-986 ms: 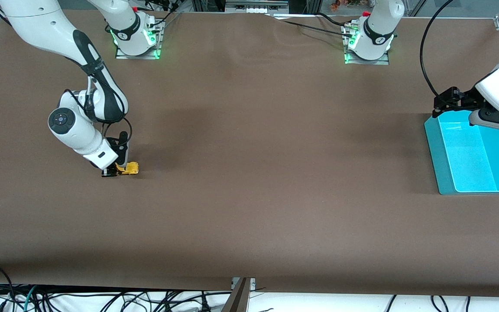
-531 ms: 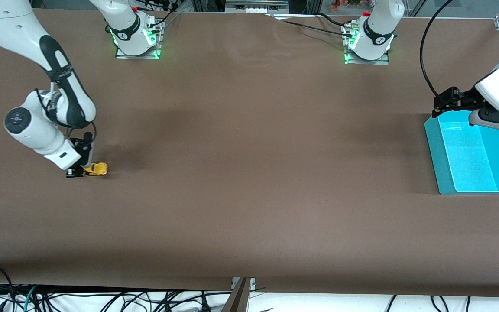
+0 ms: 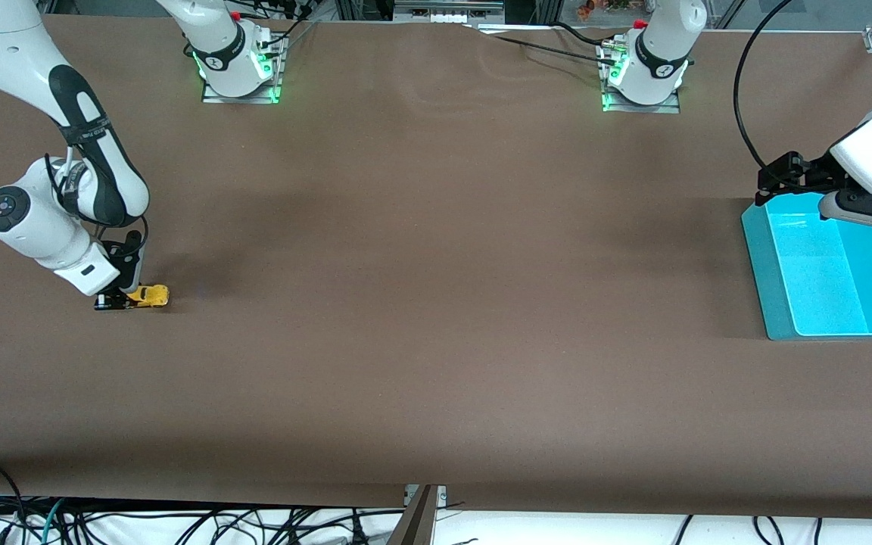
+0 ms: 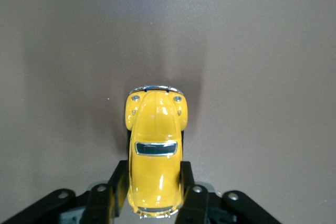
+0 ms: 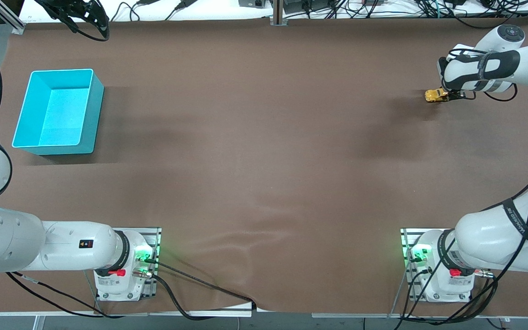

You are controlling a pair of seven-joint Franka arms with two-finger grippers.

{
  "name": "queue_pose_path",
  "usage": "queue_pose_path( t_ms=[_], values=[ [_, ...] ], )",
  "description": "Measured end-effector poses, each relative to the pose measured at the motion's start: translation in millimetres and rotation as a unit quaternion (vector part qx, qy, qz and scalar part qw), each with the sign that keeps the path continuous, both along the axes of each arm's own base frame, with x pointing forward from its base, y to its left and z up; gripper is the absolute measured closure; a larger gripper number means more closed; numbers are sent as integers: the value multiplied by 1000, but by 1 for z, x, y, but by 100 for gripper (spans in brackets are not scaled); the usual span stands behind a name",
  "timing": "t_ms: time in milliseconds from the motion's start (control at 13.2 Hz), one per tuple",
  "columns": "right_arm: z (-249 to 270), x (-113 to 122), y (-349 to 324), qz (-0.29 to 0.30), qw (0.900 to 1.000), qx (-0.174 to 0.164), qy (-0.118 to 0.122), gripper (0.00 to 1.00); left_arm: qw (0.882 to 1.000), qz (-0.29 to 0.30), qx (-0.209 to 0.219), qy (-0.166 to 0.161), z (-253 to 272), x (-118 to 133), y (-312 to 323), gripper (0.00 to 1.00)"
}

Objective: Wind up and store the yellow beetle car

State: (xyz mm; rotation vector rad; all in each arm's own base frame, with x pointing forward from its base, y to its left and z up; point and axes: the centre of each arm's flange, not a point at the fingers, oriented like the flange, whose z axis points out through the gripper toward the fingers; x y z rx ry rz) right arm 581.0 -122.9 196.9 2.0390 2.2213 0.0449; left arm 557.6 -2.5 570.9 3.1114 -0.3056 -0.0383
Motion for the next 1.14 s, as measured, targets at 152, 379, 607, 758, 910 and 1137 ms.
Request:
queue_pose_path(
  t_ms=[152,379,607,758,910,1137],
  values=[
    [-6,4,1,1,1000,1,3,31,1000,0,0,0,0,0,0,0],
    [-6,15,1,3,1000,2,6,2,1000,0,0,0,0,0,0,0],
    [-3,19,2,4,1000,2,5,0,1000,0,0,0,0,0,0,0],
    [-3,19,3,5,1000,3,5,0,1000,0,0,0,0,0,0,0],
    [-2,21,8,1,1000,10,6,0,1000,0,0,0,0,0,0,0],
    [10,33,15,-32,999,40,4,0,1000,0,0,0,0,0,0,0]
  ],
)
